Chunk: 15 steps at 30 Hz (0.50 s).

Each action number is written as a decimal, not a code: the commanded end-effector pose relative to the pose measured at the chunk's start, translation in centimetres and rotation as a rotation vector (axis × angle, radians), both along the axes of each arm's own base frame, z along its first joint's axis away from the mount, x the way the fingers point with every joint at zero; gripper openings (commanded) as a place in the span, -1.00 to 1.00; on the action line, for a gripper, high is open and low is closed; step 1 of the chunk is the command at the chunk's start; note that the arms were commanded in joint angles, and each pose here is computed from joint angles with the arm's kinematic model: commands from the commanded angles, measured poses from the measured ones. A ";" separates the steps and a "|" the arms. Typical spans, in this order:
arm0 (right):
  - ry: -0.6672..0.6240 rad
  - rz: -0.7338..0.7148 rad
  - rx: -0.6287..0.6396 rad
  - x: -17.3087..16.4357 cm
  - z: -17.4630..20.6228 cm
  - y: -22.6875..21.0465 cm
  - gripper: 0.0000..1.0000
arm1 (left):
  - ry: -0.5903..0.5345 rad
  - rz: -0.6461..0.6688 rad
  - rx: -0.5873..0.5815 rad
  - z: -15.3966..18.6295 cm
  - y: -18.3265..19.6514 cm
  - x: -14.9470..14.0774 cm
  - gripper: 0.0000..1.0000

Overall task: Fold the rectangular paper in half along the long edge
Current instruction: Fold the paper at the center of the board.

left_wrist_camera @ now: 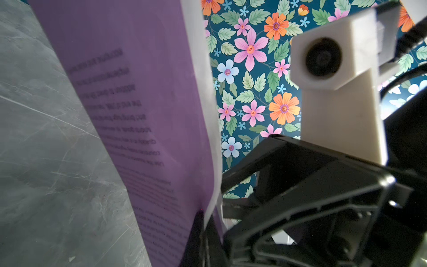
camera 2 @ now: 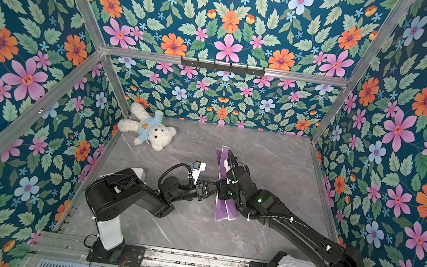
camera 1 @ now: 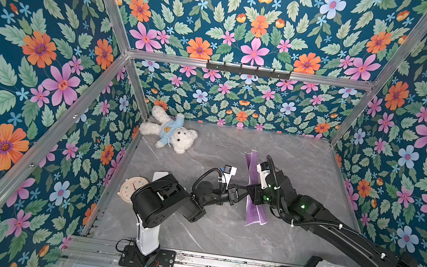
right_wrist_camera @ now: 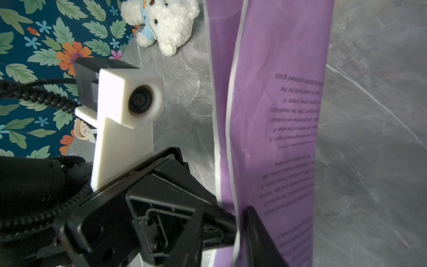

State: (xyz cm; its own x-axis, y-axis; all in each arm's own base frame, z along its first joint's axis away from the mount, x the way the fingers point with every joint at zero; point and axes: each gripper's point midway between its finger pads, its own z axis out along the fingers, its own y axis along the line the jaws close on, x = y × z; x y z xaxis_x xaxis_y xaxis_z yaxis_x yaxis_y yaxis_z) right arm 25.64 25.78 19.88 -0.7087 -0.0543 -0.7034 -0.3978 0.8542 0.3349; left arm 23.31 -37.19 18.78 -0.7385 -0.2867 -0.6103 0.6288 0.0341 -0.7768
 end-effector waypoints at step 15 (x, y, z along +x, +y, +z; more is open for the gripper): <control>0.001 0.020 -0.043 -0.3 -0.3 1.0 -0.70 | -0.116 -0.035 -0.113 3.7 0.3 -1.3 -1.00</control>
